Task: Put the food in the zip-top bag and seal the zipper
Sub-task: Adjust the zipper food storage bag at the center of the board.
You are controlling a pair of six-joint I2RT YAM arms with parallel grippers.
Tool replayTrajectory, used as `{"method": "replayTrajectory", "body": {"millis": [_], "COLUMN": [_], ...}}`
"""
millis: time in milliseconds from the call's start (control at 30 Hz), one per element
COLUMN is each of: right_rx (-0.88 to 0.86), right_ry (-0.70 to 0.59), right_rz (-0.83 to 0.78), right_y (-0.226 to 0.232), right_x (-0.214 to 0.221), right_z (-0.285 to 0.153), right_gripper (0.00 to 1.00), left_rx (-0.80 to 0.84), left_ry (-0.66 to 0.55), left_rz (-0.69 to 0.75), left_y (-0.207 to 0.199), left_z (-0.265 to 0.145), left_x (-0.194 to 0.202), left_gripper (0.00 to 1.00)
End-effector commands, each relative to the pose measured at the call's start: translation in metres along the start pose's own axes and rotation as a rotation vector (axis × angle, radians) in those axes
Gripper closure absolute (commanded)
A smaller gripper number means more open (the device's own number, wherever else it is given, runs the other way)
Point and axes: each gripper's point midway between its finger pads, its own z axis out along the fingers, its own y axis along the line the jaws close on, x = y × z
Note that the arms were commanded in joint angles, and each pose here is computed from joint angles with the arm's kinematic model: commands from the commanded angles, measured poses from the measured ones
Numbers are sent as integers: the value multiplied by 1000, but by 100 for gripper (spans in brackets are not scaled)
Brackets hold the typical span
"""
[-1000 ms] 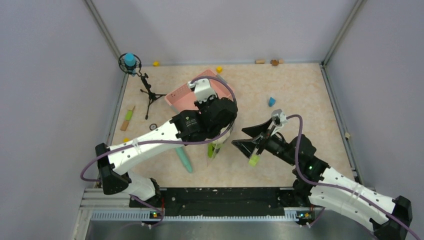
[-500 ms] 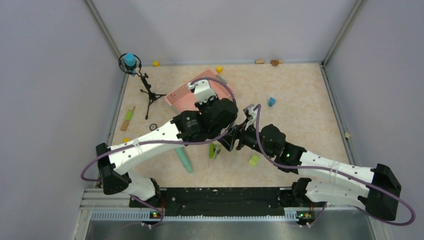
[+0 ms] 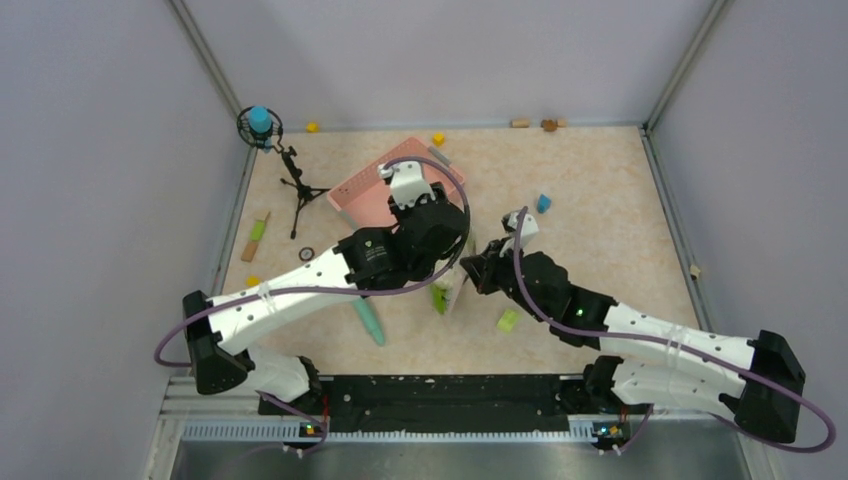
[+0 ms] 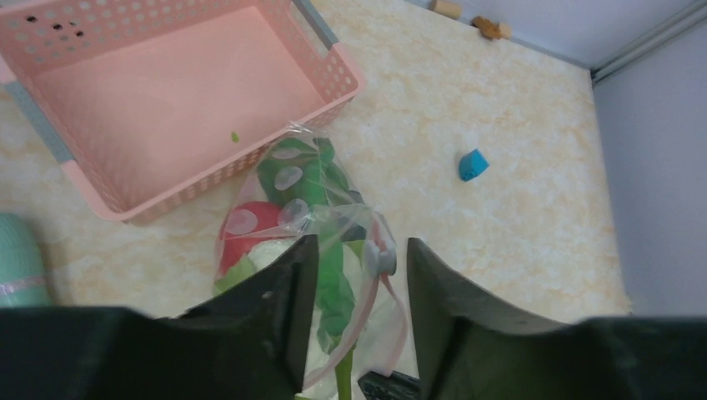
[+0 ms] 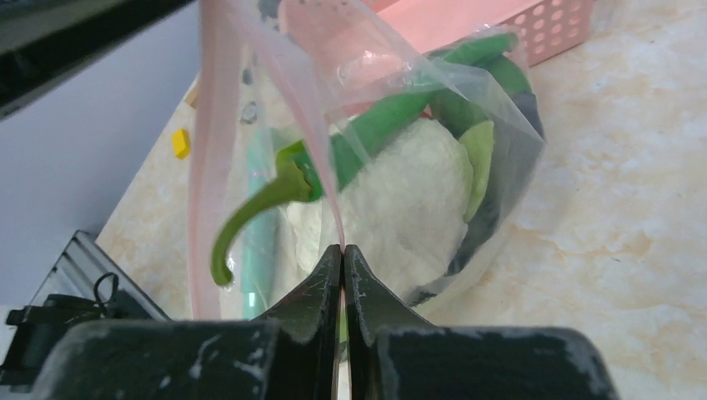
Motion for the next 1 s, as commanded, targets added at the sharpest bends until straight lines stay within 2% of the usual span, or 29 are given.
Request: {"method": "replayTrajectory", "body": {"millis": [0,100,133,233,333,433,533,633,800,967], "right_rx": [54,139,157,121,102,137,184,175,157,150], "right_ry": [-87,-93,-84,-64,-66,-66,-52,-51,-55,-32], "right_rz": [-64,-96,-100,-95,-144,-201,-242,-278,-323,-369], "right_y": [1,-14,-20,-25,-26,-30,-39,-39,-35,-35], "right_x": [-41,-50,-50,-54,-65,-76,-81,-85,-92,-89], "right_z": [-9,-12,-13,-10,-10,-12,-13,-13,-12,-5], "right_gripper": [100,100,100,100,100,100,100,100,100,100], "left_rx": [166,308,352,492,535,599,602,670,934,1178], "left_ry": [-54,-97,-122,-204,-308,-353,-340,-298,-225,-118], "left_rz": [61,244,293,454,492,529,711,888,1102,1042], "left_y": [-22,-32,-33,-33,-24,-24,-27,-30,-13,-13], "left_z": [-19,-35,-42,-62,-69,-62,-42,-19,2,10], "left_x": [-36,-53,-60,-76,-109,-142,-149,-136,-73,-35], "left_gripper": [37,8,4,3,3,3,3,3,3,3]}}
